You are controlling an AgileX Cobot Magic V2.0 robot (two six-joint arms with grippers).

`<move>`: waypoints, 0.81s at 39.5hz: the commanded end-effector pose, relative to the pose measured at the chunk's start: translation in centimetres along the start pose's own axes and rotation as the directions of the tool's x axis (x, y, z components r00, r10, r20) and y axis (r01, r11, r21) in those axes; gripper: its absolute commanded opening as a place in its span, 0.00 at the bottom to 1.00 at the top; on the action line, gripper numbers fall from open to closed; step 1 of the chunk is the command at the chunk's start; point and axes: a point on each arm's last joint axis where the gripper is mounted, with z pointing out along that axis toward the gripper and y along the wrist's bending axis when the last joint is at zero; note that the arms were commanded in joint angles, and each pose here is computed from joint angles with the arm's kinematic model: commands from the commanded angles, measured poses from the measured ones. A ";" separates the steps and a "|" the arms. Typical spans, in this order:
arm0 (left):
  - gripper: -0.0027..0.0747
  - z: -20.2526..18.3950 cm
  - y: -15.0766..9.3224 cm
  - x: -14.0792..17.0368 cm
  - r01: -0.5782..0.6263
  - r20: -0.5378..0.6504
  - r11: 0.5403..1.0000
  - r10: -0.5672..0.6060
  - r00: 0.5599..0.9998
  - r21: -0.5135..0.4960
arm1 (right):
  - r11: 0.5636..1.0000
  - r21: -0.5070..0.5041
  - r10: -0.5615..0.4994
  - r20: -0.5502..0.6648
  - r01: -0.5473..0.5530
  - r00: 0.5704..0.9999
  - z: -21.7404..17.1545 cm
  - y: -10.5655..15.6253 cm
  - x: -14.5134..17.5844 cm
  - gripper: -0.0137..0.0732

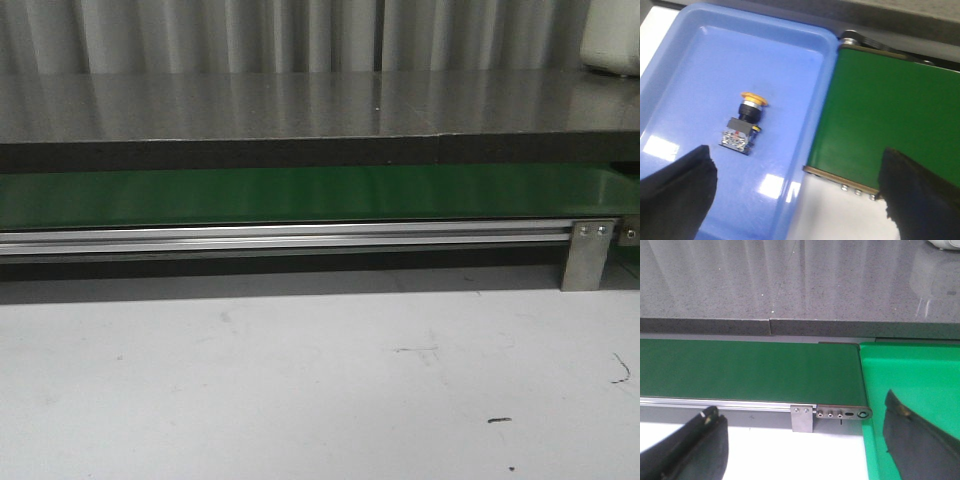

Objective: Move button from left to right
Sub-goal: 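Lower the left gripper and grasp the yellow-capped push button, then lift the button with the left gripper and place it on the conveyor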

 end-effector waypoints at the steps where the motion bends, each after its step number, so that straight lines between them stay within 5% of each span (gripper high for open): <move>1: 0.83 0.6 1.8 -2.2 0.032 0.041 0.999 -0.030 0.999 -0.042 | 1.000 0.001 -0.008 0.106 0.008 0.994 -0.2 0.1 -1.8 0.90; 17: 0.83 9.1 6.1 -3.1 -0.023 -0.142 0.995 0.010 0.990 -0.093 | 1.000 0.001 -0.008 0.106 0.008 0.994 -0.2 0.1 -1.8 0.90; 32: 0.83 14.3 8.6 -2.4 -0.098 -0.289 0.995 0.099 0.952 0.017 | 1.000 0.001 -0.008 0.104 0.008 0.995 -0.2 0.1 -1.8 0.90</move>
